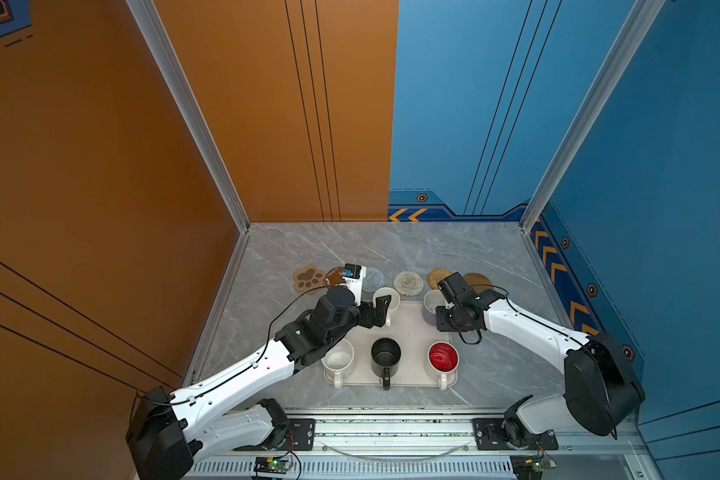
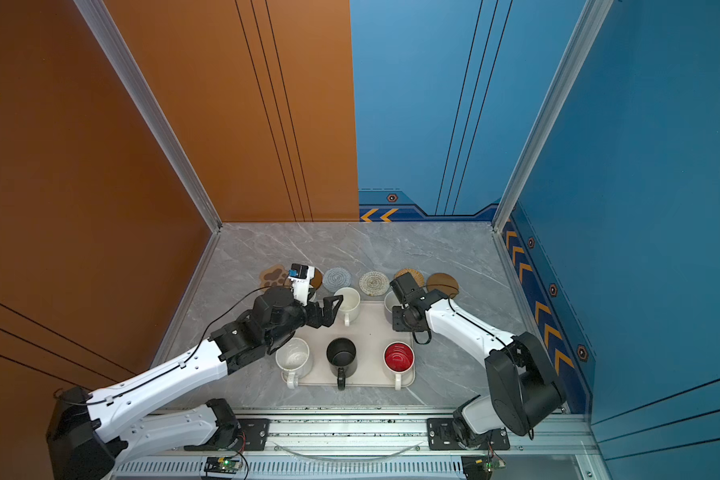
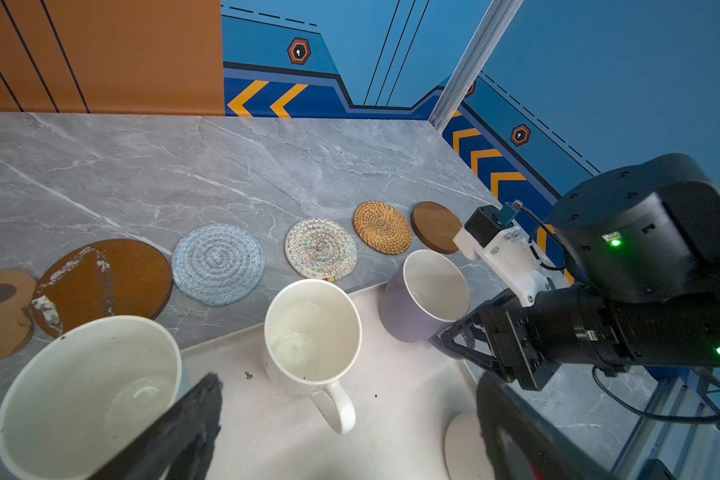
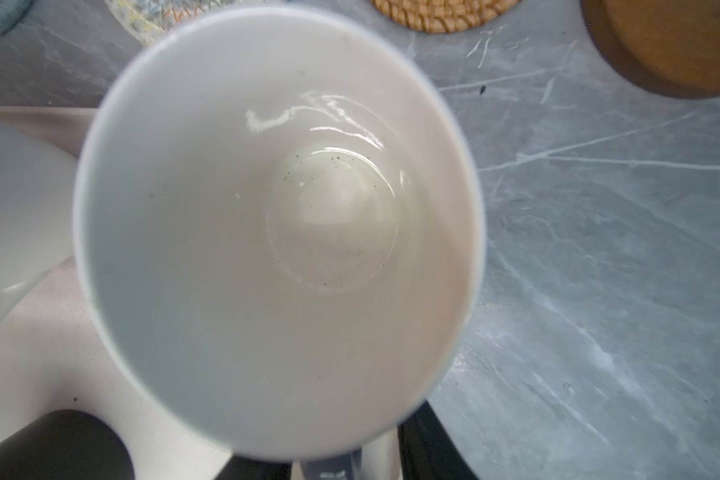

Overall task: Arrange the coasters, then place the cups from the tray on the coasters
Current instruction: 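Lift the lavender mug off the tray with the right gripper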

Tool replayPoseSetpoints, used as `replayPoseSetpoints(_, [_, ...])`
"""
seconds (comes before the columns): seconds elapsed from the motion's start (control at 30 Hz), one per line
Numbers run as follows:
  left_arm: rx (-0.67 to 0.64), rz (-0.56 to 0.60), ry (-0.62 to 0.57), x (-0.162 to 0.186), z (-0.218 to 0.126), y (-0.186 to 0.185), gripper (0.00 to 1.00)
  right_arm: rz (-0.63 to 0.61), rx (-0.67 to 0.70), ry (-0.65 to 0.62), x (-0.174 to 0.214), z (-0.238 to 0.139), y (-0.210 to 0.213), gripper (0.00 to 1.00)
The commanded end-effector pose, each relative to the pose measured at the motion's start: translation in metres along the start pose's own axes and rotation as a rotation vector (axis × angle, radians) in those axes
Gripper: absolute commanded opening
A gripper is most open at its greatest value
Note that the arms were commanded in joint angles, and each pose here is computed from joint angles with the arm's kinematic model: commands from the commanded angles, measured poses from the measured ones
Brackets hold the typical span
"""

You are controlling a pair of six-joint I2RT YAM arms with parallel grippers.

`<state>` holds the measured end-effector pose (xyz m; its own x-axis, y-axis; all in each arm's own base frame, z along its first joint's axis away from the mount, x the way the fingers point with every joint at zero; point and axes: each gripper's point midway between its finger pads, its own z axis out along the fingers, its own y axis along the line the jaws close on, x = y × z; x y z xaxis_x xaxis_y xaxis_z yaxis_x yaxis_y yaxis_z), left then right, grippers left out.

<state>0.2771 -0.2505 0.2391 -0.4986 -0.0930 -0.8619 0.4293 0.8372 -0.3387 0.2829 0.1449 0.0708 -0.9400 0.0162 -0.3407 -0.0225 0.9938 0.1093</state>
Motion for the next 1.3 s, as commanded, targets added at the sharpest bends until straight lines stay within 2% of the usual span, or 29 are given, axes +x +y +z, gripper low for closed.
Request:
replayPoseSetpoints(0.0, [-0.002, 0.010, 0.000, 0.003, 0.001, 0.002, 0.96, 0.015, 0.013, -0.048, -0.016, -0.001, 0.003, 0.35])
replayPoseSetpoints(0.23, [-0.004, 0.009, 0.001, 0.004, 0.000, 0.003, 0.96, 0.015, 0.026, -0.038, -0.014, 0.003, 0.001, 0.24])
replayPoseSetpoints(0.47, [-0.003, 0.006, -0.001, 0.004, 0.000, 0.003, 0.96, 0.012, 0.044, -0.046, -0.014, 0.001, -0.001, 0.01])
replayPoseSetpoints(0.87, [0.005, -0.004, -0.020, 0.002, -0.002, 0.002, 0.96, -0.020, 0.067, -0.159, -0.026, -0.028, 0.000, 0.00])
replayPoseSetpoints(1.27, [0.007, -0.012, -0.025, 0.002, -0.004, 0.003, 0.96, 0.014, 0.057, -0.225, -0.043, -0.055, -0.017, 0.00])
